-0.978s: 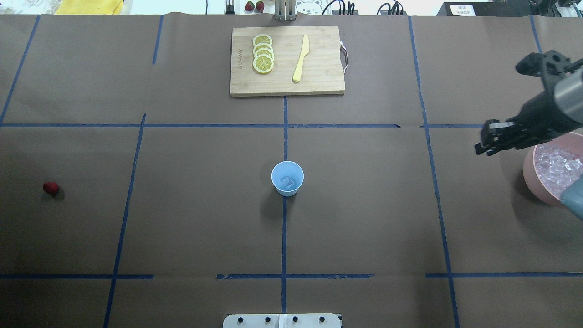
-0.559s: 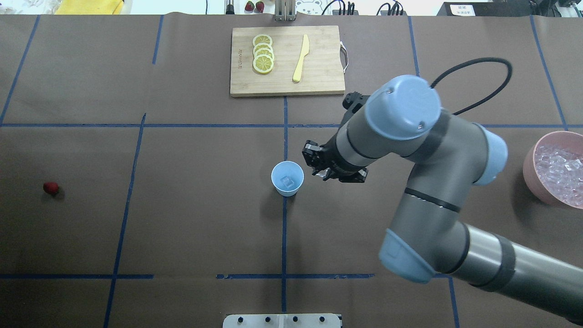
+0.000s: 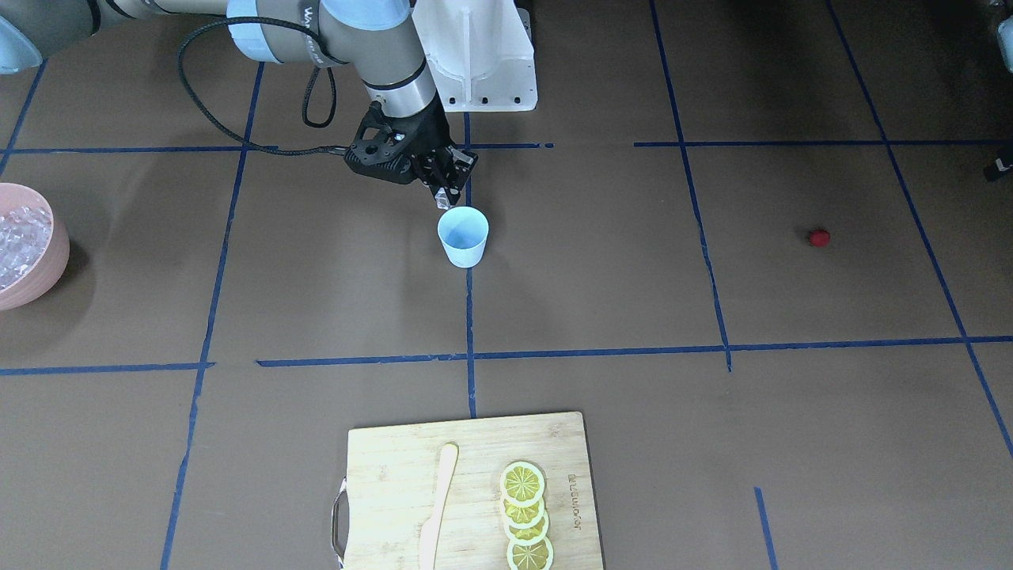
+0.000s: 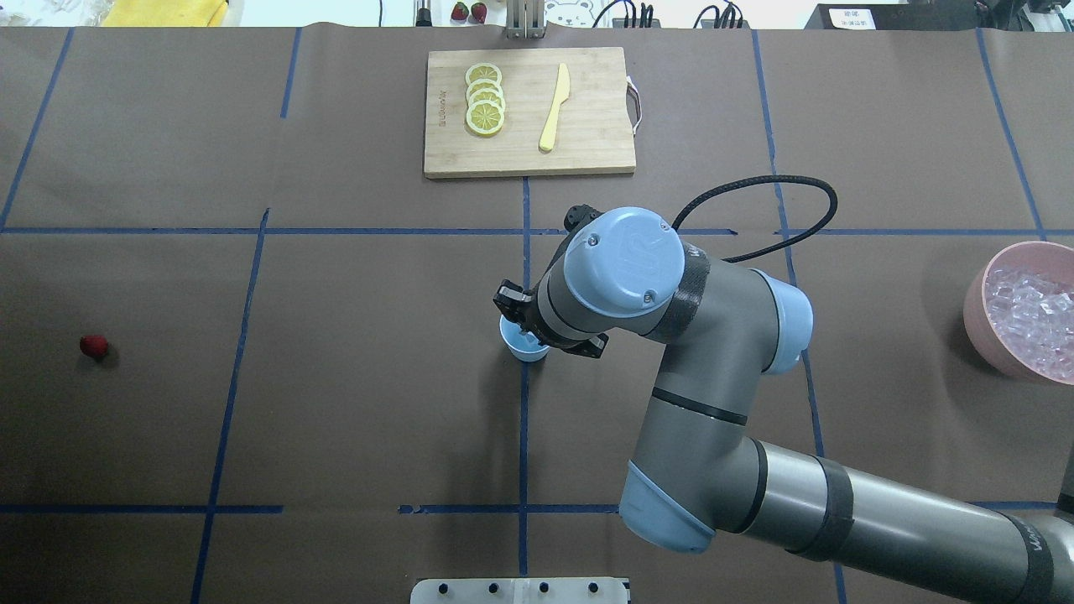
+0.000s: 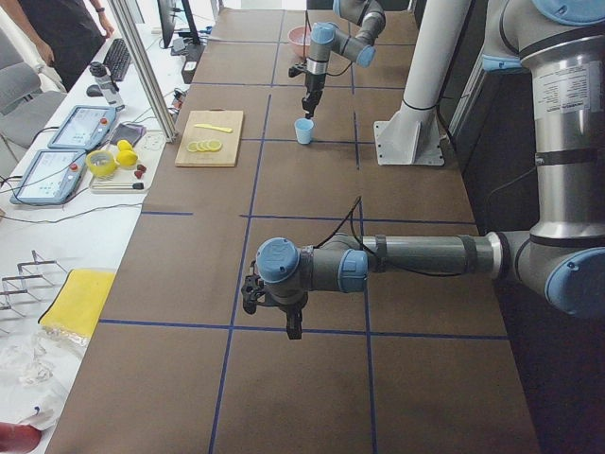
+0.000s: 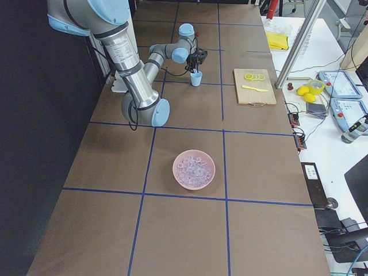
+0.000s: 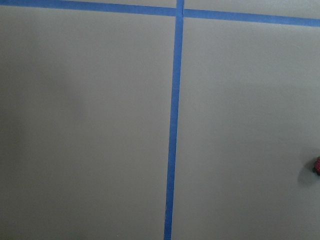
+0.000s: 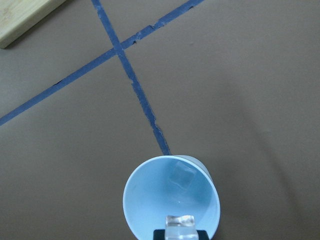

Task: Put ice and strawberries in cup
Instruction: 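Open the right gripper to drop the ice cube into the cup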

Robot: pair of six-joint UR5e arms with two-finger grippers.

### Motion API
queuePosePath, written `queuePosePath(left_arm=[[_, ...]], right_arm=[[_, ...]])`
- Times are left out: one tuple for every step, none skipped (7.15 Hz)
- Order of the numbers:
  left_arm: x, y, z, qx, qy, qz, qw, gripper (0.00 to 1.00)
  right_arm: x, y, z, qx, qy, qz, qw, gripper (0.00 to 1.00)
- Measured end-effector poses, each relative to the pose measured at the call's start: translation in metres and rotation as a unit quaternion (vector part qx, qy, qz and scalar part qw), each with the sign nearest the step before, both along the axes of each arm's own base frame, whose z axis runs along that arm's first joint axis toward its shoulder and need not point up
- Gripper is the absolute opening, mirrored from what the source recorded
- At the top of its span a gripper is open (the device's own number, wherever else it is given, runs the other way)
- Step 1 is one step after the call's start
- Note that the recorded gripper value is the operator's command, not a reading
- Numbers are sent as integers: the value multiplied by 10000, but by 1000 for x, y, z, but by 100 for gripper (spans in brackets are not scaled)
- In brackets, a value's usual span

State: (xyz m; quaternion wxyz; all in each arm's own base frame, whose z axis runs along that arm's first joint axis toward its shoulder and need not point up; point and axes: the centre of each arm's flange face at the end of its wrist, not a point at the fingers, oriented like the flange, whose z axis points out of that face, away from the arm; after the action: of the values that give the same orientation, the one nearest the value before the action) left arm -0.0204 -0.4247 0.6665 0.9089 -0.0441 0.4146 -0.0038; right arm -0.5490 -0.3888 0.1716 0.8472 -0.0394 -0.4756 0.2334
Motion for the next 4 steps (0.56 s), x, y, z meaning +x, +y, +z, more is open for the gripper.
queuePosePath(left_arm=[[0, 0, 0, 1, 1, 0, 10000, 100], [0, 0, 0, 2, 1, 1, 10000, 100], [0, 0, 0, 3, 1, 3, 10000, 100], [0, 0, 0, 4, 1, 4, 10000, 100]], right_arm=[[-5, -2, 4, 15, -25, 11, 10000, 81], [-8, -4, 6, 25, -32, 12, 10000, 86], [-9, -4, 7, 30, -36, 9, 10000, 86], [-8, -4, 7, 29, -43, 12, 10000, 86]])
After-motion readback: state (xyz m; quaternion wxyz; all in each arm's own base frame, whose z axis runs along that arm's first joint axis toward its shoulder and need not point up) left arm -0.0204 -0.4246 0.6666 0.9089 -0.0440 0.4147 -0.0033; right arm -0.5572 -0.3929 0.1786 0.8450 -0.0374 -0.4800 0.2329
